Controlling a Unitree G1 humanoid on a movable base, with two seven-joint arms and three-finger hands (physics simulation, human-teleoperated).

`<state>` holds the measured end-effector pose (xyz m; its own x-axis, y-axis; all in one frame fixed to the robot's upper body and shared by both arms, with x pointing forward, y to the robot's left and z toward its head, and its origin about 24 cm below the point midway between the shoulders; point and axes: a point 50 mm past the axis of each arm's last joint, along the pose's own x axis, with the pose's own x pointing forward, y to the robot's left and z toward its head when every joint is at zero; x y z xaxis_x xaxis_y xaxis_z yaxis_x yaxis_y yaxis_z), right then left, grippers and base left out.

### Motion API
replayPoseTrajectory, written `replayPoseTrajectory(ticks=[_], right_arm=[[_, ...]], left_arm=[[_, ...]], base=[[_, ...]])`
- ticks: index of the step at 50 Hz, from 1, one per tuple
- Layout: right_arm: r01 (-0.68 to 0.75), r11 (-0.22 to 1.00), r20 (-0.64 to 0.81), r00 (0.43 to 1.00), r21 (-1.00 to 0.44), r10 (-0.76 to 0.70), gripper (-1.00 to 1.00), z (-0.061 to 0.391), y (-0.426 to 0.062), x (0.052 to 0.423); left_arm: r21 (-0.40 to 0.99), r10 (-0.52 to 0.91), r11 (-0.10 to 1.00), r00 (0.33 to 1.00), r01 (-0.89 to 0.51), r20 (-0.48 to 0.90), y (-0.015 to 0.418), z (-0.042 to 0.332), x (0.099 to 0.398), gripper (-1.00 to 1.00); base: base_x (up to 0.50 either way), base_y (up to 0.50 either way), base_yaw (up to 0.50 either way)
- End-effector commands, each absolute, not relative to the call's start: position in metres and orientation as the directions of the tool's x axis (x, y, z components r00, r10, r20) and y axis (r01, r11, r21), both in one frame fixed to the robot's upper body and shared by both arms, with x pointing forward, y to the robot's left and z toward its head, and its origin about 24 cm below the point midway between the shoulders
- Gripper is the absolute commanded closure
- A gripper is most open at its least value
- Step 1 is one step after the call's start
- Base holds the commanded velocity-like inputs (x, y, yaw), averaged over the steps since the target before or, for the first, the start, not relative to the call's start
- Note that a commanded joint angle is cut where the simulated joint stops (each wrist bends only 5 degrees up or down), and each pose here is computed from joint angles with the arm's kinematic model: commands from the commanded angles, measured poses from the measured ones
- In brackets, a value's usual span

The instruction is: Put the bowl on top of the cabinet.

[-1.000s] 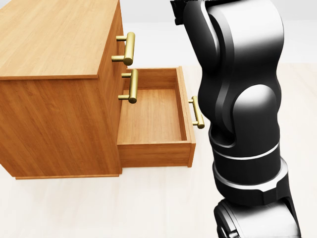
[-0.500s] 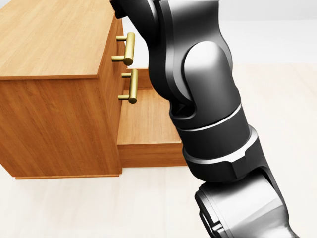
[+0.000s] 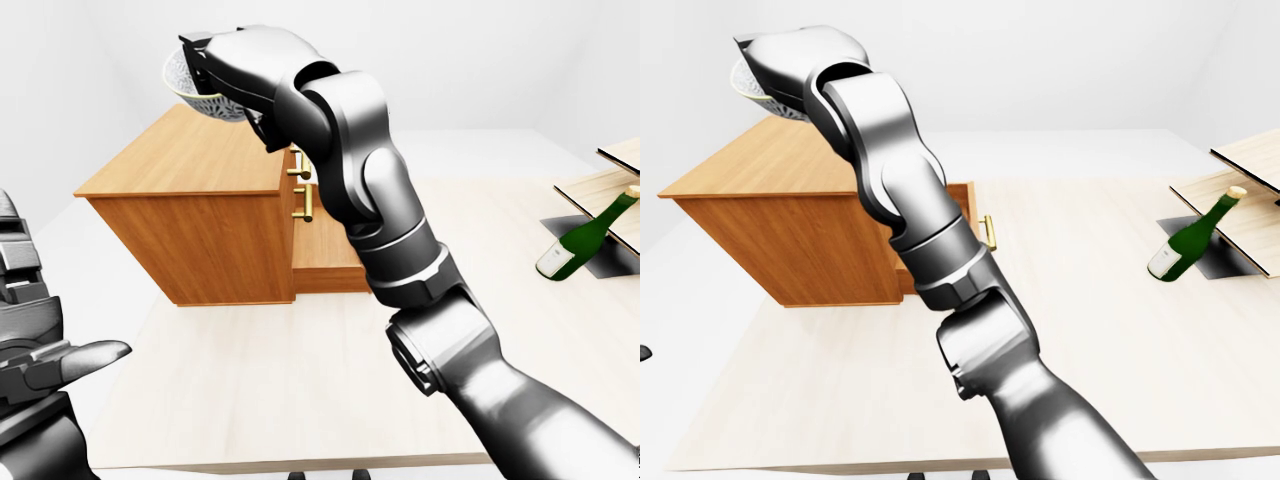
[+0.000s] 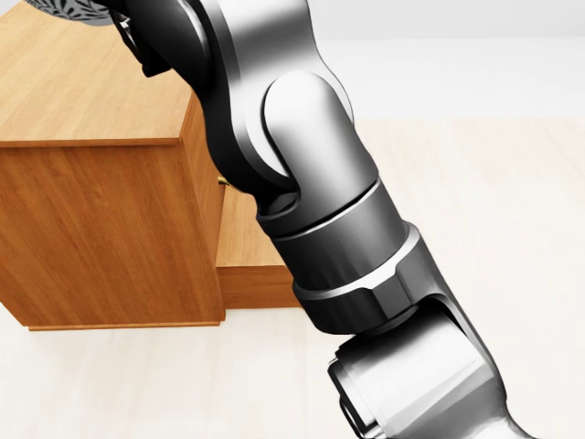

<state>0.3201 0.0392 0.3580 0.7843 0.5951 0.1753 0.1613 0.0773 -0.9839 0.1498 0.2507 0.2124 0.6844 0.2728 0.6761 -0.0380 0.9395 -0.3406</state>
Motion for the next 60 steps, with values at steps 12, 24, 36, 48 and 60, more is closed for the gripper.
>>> replayPoseTrajectory(ticks=[12,24,36,48,60], right_arm=[[0.096,0.016,0.087,0.807,-0.995,0.584,1.0,0.328,0.049,0.327],[0.051,0.008,0.047,0.828,-0.999,0.559,1.0,0.314,0.041,0.336],[0.052,0.001,0.044,0.835,-0.999,0.548,1.0,0.311,0.04,0.336],[0.061,-0.012,0.045,0.843,-0.998,0.536,0.91,0.314,0.039,0.338],[0.061,-0.023,0.04,0.848,-0.998,0.528,-1.0,0.312,0.039,0.339]], left_arm=[[-0.343,0.277,0.938,0.689,-0.043,0.67,0.251,0.211,0.152,-1.0],[-0.345,0.277,0.938,0.686,-0.04,0.673,0.252,0.212,0.151,-1.0],[-0.343,0.273,0.939,0.688,-0.036,0.673,0.251,0.212,0.151,-1.0],[-0.341,0.27,0.939,0.689,-0.034,0.673,0.251,0.211,0.152,-1.0],[-0.337,0.264,0.941,0.695,-0.033,0.669,0.249,0.21,0.153,-1.0]], base=[[0.0,0.0,0.0],[0.0,0.0,0.0],[0.0,0.0,0.0],[0.0,0.0,0.0],[0.0,0.0,0.0]])
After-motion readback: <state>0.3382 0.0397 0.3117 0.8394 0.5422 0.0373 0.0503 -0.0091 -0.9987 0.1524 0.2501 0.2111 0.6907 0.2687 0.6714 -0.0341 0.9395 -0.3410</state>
